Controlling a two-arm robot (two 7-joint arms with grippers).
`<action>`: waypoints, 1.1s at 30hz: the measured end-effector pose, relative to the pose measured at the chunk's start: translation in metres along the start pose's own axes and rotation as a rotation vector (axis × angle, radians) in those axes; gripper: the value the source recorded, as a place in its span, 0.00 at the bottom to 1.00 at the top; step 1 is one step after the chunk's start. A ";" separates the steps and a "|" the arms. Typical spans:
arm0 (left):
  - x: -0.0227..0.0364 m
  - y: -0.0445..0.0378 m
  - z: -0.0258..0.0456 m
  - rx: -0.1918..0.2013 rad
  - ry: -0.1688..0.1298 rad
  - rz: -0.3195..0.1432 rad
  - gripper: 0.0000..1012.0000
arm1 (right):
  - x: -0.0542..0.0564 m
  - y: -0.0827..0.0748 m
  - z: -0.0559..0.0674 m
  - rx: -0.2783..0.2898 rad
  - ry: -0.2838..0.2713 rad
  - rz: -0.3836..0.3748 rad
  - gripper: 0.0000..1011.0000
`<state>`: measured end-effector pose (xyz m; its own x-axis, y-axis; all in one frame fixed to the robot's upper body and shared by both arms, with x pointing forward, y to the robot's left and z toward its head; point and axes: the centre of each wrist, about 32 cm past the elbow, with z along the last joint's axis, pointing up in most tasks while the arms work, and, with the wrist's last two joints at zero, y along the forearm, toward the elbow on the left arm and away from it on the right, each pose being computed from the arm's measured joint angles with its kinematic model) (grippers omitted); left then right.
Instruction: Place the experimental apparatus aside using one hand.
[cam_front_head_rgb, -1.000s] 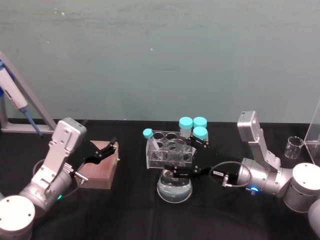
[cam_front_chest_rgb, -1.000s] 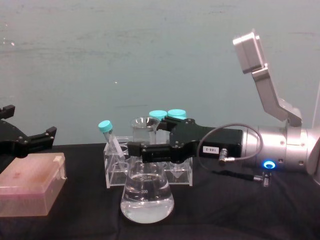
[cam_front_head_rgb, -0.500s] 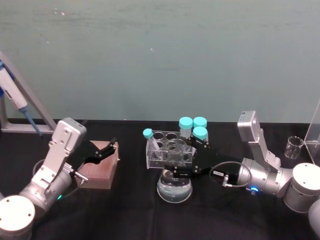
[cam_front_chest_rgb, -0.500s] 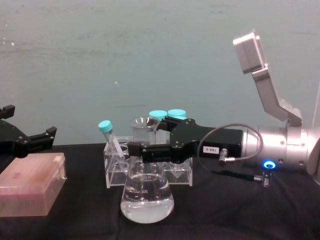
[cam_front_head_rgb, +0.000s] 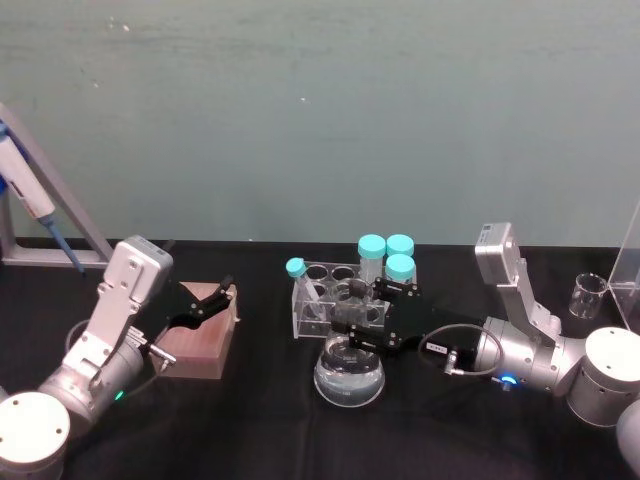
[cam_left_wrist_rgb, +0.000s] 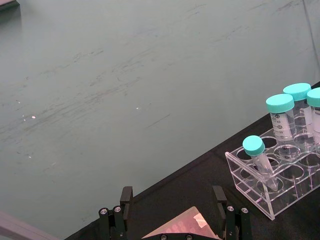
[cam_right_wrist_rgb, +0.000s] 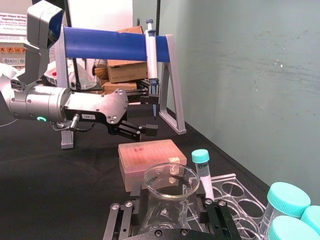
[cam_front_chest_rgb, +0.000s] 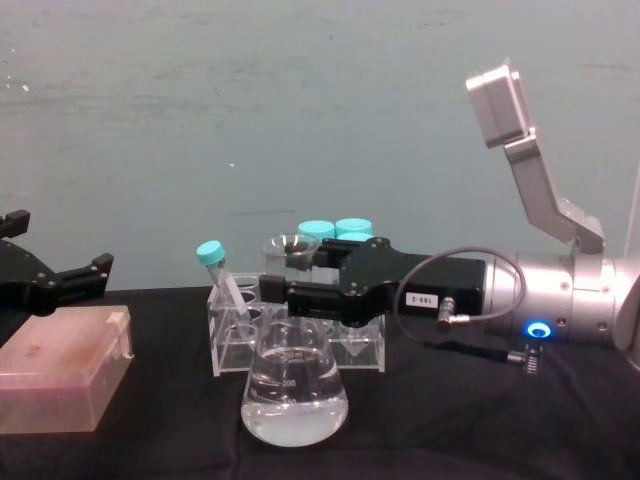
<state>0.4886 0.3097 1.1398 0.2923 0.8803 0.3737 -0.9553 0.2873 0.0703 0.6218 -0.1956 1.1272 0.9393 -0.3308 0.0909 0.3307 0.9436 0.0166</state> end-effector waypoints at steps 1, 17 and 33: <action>0.0000 0.0000 0.0000 0.000 0.000 0.000 0.99 | 0.000 0.000 0.000 0.000 0.000 0.000 0.63; 0.0000 0.0000 0.0000 0.000 0.000 0.000 0.99 | 0.000 0.000 0.000 0.001 0.000 0.000 0.45; 0.0000 0.0000 0.0000 0.000 0.000 0.000 0.99 | -0.005 -0.004 0.003 0.031 -0.038 -0.008 0.45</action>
<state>0.4886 0.3097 1.1398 0.2922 0.8803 0.3737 -0.9553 0.2873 0.0703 0.6151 -0.1978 1.1298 0.9323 -0.3380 0.1284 0.3346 0.9411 0.0483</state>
